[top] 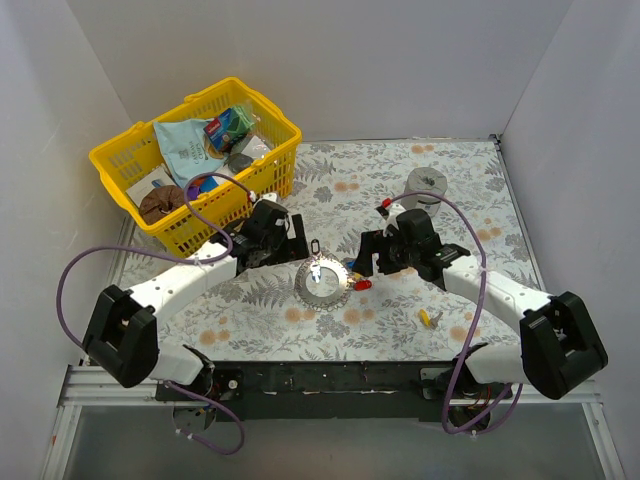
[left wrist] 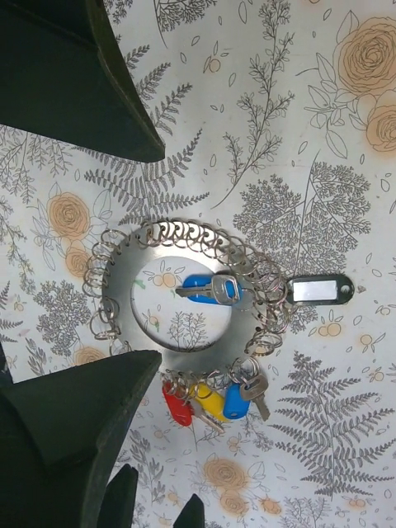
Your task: Put the keys on the keyring
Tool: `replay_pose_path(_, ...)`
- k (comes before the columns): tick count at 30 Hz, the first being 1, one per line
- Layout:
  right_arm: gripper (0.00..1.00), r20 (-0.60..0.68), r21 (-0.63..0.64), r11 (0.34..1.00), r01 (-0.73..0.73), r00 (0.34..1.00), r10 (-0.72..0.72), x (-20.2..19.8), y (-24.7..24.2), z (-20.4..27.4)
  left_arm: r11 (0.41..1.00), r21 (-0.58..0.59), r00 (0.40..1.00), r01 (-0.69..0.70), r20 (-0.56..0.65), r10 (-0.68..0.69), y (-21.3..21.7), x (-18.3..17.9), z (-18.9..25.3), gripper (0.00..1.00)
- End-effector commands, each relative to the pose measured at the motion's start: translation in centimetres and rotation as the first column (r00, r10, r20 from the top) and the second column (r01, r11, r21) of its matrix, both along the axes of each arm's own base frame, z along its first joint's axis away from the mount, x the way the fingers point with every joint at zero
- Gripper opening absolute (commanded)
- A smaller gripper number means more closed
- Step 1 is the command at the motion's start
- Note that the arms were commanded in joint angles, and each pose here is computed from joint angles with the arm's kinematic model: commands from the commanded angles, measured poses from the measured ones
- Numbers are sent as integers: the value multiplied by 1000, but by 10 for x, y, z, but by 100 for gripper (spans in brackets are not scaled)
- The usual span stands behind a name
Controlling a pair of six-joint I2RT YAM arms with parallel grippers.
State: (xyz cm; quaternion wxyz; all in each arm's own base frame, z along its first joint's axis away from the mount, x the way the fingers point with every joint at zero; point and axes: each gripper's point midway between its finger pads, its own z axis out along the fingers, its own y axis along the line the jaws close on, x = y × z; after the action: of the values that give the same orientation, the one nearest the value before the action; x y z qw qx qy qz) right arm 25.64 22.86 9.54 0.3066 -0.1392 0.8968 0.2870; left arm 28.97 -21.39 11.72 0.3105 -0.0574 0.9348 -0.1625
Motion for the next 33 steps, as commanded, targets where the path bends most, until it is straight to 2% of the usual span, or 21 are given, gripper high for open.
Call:
replay_pose_path(1,87,70,57,998,-25,997,21,7,8,22,998,-61,998,21,57,-17,1,-8,22,98)
replay_pose_path(7,90,51,33,999,-13,999,11,5,4,16,993,-87,995,75,67,-69,-1,-19,15,98)
replay_pose_path(13,91,5,7,1000,-18,1000,18,7,7,2,994,-29,995,102,10,-102,-3,-16,-9,98)
replay_pose_path(23,78,-61,-13,998,-58,997,57,15,25,-17,987,-27,977,160,-140,-162,-23,-16,-48,98)
replay_pose_path(33,65,-145,-47,995,-90,986,82,17,38,-35,984,-47,965,170,-193,-176,-29,-21,-64,98)
